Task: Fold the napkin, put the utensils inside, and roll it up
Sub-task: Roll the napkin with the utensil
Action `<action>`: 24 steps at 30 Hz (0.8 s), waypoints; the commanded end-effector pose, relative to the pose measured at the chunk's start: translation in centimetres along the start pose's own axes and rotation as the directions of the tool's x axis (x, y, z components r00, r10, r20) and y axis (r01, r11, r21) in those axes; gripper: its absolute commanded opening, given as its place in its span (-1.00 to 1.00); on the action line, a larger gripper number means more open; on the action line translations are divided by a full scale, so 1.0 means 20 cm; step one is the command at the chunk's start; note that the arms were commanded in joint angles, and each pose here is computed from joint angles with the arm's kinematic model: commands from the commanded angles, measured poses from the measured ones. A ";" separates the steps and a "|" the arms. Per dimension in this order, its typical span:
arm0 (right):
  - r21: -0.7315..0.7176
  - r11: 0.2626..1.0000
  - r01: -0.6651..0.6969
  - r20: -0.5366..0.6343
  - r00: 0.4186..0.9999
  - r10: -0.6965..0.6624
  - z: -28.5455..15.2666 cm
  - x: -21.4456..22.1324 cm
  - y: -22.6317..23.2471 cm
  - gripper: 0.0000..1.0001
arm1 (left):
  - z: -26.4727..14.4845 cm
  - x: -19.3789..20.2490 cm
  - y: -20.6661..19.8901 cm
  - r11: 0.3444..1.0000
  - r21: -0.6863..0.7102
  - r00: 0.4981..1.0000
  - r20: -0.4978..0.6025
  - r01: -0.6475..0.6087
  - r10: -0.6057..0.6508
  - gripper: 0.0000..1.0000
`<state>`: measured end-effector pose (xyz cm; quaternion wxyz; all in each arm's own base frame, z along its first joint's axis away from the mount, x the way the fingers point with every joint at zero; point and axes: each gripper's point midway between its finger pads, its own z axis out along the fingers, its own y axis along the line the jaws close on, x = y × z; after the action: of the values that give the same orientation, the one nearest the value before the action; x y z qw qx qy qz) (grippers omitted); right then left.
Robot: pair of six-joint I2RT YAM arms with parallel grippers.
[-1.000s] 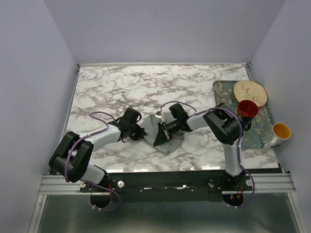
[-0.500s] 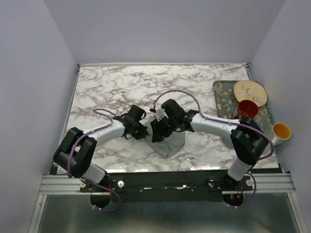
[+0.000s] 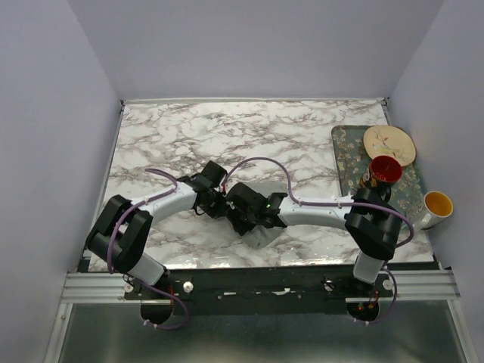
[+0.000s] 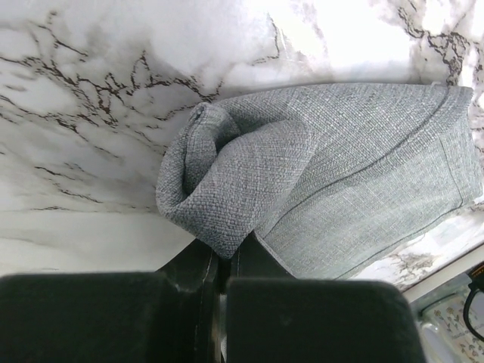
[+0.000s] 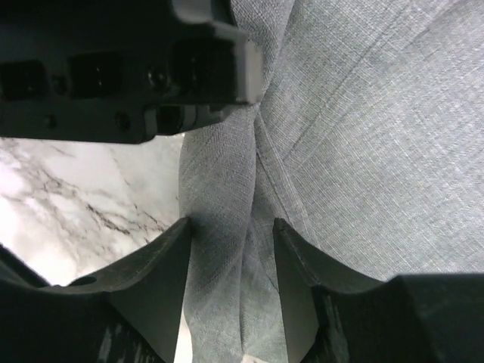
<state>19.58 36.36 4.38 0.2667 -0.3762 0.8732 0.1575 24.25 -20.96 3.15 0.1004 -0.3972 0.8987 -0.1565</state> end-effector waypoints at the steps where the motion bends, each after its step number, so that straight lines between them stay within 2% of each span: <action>1: 0.010 0.999 0.031 0.061 0.998 -0.032 0.05 -0.12 0.08 0.09 | 0.02 0.04 0.03 0.999 -0.055 1.000 -0.003 -0.001 0.000 -1.00; 3: -0.006 1.000 0.021 0.052 0.998 -0.021 0.06 -0.10 0.10 0.10 | 0.02 0.05 0.04 0.998 -0.058 1.000 -0.003 0.003 -0.003 -1.00; 10: -0.117 0.993 0.020 0.087 0.996 -0.010 0.08 -0.09 0.19 0.35 | 0.02 0.06 0.06 0.999 -0.051 1.000 -0.012 0.018 -0.019 -1.00; 13: -0.120 0.992 0.033 0.087 0.996 -0.022 0.11 -0.10 0.20 0.33 | 0.03 0.07 0.07 0.998 -0.050 0.999 -0.016 0.032 -0.033 -1.00; 15: -0.077 0.996 0.033 0.080 0.996 -0.027 0.14 -0.10 0.17 0.22 | 0.03 0.09 0.07 0.998 -0.031 0.998 -0.038 0.058 -0.059 -1.00; 16: -0.060 0.998 0.033 0.062 0.998 -0.029 0.17 -0.07 0.15 0.03 | 0.03 0.10 0.07 0.998 -0.029 0.997 -0.043 0.062 -0.063 -1.00; 17: -0.035 0.999 0.026 0.061 0.998 -0.024 0.19 -0.07 0.13 -0.07 | 0.03 0.10 0.08 0.997 -0.031 0.997 -0.045 0.065 -0.066 -1.00; 20: -0.007 1.000 0.009 0.038 0.999 -0.009 0.20 -0.02 0.10 -0.28 | 0.03 0.12 0.08 0.997 -0.021 0.996 -0.058 0.070 -0.071 -1.00; 21: -0.009 1.000 0.003 0.040 0.999 -0.003 0.19 -0.01 0.10 -0.42 | 0.02 0.11 0.07 0.998 -0.013 0.996 -0.057 0.067 -0.067 -1.00; 22: -0.020 1.000 0.000 0.047 0.999 0.001 0.19 0.00 0.11 -0.69 | 0.01 0.10 0.07 0.999 -0.004 0.998 -0.043 0.050 -0.050 -1.00; 23: -0.038 0.999 -0.009 0.070 0.997 0.012 0.16 -0.01 0.11 -0.79 | 0.01 0.08 0.08 0.999 0.000 0.999 -0.029 0.040 -0.040 -0.98; 24: -0.080 0.997 -0.013 0.082 0.996 0.019 0.16 0.02 0.13 -0.85 | -0.01 0.07 0.04 0.999 0.044 0.999 -0.020 0.025 -0.024 -0.87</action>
<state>19.64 37.35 2.21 0.2700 -0.3719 0.8765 0.1430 24.03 -20.82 2.98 0.0964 -0.4284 0.8825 -0.1688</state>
